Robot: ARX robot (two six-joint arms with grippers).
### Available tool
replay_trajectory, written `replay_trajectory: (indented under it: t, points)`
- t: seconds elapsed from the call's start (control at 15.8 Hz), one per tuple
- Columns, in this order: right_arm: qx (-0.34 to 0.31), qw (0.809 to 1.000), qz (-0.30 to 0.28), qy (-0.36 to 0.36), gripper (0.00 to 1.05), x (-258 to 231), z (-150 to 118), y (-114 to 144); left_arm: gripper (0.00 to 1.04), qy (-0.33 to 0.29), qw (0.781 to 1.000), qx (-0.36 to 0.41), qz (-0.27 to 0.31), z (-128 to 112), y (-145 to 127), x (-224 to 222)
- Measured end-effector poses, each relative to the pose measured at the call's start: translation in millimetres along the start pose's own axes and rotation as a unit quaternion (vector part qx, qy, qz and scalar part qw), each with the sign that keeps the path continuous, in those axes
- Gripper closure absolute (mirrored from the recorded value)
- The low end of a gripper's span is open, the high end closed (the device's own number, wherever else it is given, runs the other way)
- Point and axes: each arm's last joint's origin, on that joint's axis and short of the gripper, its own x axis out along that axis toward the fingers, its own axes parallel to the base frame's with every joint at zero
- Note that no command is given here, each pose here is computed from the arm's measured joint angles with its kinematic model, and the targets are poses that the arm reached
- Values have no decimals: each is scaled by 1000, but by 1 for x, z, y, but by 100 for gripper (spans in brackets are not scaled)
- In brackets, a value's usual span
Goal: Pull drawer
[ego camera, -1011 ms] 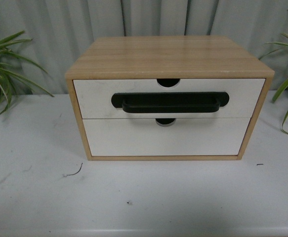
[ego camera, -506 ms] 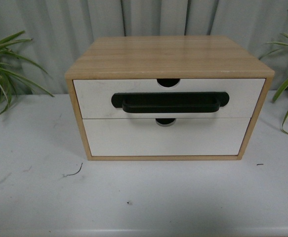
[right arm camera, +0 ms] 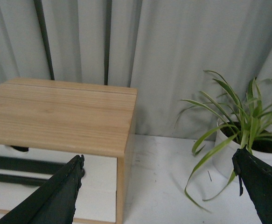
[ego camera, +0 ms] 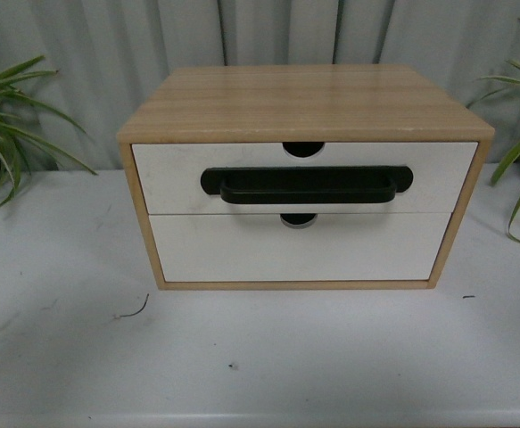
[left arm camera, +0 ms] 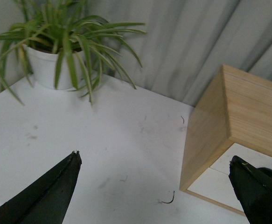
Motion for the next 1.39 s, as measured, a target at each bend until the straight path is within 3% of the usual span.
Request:
replay_trajectory:
  t: [0.25, 0.44, 0.51, 0.7, 0.82, 1.01, 1.2, 1.39]
  points:
    - [-121, 989, 72, 37, 6, 107, 17, 26, 7, 46, 990, 105, -79, 25, -71, 81]
    - [-245, 957, 155, -1, 6, 142, 36, 38, 7, 90, 958, 211, -172, 28, -125, 116]
    - [-290, 939, 185, -12, 6, 144, 37, 39, 7, 88, 939, 249, -219, 29, -141, 119]
    - [-417, 862, 289, 5, 6, 146, 14, 38, 7, 102, 871, 351, -329, 29, -165, 114]
    - [-493, 804, 332, 13, 6, 147, 6, 30, 7, 136, 811, 423, -380, 21, -169, 111]
    - [-552, 742, 382, 14, 6, 148, 3, 27, 7, 161, 727, 518, -421, 6, -177, 105]
    - [-578, 690, 433, 40, 6, 145, -18, 29, 7, 164, 693, 549, -438, -15, -188, 115]
    - [-575, 677, 456, 54, 6, 144, -28, 30, 7, 159, 689, 547, -448, -24, -193, 121]
